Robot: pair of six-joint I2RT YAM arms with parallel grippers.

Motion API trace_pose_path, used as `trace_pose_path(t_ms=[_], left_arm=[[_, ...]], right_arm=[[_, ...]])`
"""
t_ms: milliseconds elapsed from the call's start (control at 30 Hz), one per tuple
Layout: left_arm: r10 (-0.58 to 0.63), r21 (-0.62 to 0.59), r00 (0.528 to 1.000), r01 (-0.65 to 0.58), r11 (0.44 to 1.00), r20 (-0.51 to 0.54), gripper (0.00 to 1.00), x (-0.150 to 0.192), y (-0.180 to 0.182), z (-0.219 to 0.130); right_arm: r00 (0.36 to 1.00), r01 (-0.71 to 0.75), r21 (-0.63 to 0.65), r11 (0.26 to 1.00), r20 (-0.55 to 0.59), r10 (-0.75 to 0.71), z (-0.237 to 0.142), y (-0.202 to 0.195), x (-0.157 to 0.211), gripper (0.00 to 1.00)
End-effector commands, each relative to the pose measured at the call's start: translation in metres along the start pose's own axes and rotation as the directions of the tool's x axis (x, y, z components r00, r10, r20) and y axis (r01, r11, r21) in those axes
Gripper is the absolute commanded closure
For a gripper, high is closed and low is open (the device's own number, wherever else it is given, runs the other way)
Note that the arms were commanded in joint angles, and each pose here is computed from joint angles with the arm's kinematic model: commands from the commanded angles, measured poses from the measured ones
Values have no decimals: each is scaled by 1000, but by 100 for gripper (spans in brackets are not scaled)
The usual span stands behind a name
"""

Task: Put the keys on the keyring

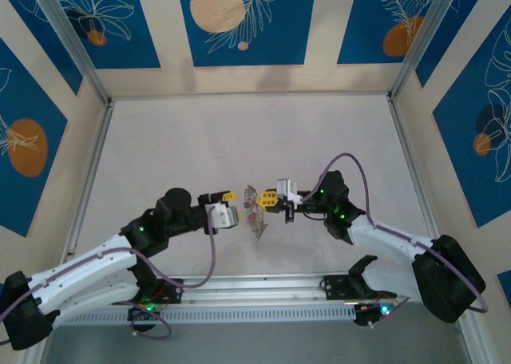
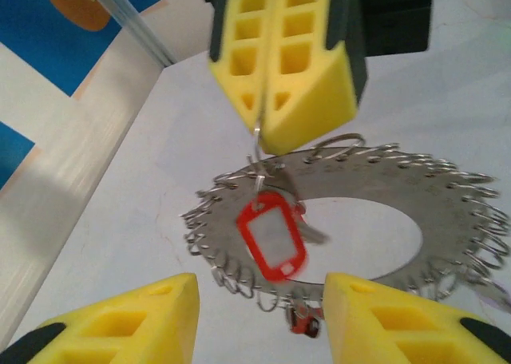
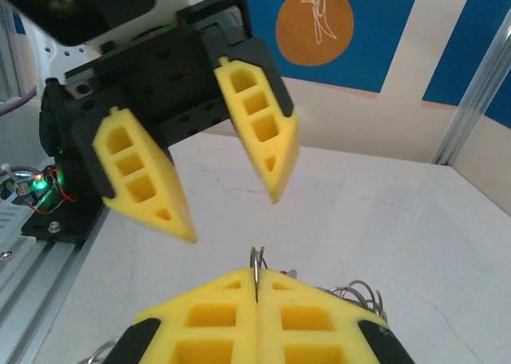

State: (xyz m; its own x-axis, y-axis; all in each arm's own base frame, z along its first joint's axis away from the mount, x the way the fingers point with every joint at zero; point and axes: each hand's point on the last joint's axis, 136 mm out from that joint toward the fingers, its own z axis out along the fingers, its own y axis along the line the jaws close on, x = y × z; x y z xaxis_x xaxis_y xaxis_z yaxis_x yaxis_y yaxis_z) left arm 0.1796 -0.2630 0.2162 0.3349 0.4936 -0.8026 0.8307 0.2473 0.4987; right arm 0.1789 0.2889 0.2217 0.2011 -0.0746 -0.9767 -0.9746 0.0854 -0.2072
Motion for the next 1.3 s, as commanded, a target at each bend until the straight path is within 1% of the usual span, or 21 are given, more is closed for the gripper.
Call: trace_pose_path(t_ms=[0,200,267,333,433,533,633,700,1100,1167,1267], left_arm=[[-51,46,998,50,998,34,56,-15,2,-2],[-95,130,994,87,988,59,57,-26,-3,7],[-105,185,994,96,978,36,59,-26,-10,10],[-117,214,993,114,970,5,62,-24,-12,15],[-136,201,991,136,970,-14,64,-23,-7,19],[-135,190,991,131,973,7,66,-27,-5,19],[-125,206,992,122,971,3,76,-27,-6,20],[-129,215,992,128,968,-12,81,-25,-7,21],[-151,206,987,159,966,-54,84,-10,-6,28],[-160,206,986,168,964,-52,89,-11,-4,28],[-161,212,986,164,963,-36,94,-14,-4,26]], right_arm=[[996,79,-9,997,50,-78,0,3,-15,100],[996,81,-14,997,40,-81,2,5,-13,100],[996,79,-17,997,38,-79,3,4,-14,100],[997,75,-20,997,35,-74,4,4,-14,100],[997,75,-21,997,34,-75,5,4,-13,100],[997,76,-41,996,32,-75,7,6,-12,100],[996,79,-41,996,34,-78,9,6,-13,100],[996,79,-46,996,35,-78,11,5,-13,100],[994,102,-63,993,50,-99,12,8,-16,100],[994,102,-62,993,47,-99,11,9,-15,100],[994,104,-73,992,38,-101,12,10,-12,100]])
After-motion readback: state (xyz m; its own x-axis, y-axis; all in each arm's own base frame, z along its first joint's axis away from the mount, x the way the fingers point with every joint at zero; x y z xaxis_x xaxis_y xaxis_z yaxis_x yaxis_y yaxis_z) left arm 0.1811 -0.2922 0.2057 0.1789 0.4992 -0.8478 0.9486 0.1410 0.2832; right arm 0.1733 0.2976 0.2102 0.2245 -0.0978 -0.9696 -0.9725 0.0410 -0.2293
